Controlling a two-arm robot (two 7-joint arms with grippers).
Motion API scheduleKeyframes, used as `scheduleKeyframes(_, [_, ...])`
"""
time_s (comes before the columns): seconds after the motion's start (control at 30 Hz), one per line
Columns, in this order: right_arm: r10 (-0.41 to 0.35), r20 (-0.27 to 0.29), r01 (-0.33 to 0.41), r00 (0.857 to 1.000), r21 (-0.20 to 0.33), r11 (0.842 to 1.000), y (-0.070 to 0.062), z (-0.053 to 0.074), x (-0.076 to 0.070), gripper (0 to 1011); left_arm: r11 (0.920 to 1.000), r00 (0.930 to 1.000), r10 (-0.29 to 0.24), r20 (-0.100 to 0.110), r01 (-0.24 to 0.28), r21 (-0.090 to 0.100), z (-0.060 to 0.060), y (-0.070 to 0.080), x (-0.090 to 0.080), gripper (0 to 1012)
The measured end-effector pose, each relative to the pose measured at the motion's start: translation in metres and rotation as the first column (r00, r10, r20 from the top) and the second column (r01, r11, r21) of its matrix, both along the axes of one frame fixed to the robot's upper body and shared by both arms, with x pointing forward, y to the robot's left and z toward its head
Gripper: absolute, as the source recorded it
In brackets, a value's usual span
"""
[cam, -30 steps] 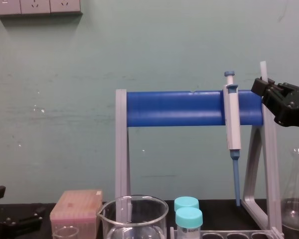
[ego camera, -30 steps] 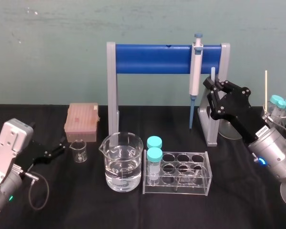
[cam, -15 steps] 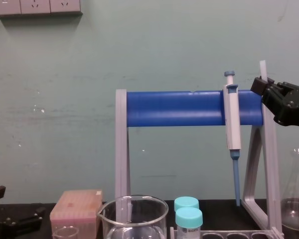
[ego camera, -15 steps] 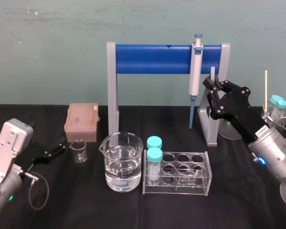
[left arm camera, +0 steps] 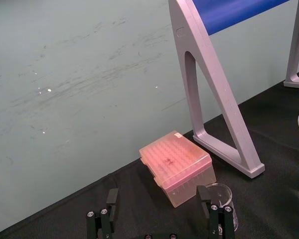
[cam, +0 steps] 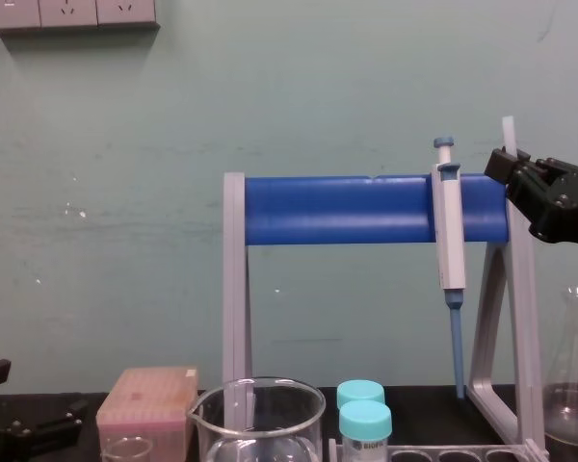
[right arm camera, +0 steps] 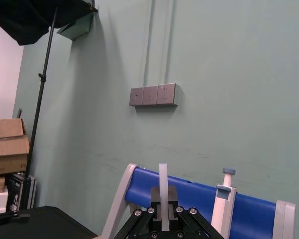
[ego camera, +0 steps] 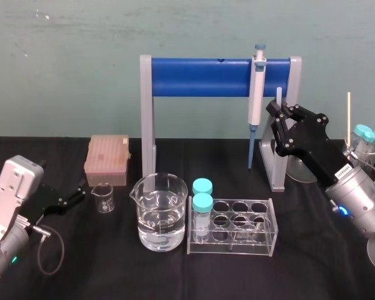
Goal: Pick up the stirring rod with one hand, then place it down.
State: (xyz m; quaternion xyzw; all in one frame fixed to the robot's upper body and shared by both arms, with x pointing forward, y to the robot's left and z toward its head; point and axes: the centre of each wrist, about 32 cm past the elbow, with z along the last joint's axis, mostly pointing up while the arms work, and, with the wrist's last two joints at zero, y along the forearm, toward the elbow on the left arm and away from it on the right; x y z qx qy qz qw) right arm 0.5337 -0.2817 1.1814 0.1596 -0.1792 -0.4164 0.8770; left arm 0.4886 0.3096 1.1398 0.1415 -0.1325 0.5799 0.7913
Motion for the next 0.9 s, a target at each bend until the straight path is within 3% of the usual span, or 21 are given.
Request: scheduleKeyframes(0.9, [0.000,0.000,0.000,1.000,0.000,1.000,0.0000,0.0000,0.0000,72,1.0000,1.0000,0.000,0.000,0.000,0.000,0.0000,0.0000,0.0000,1000])
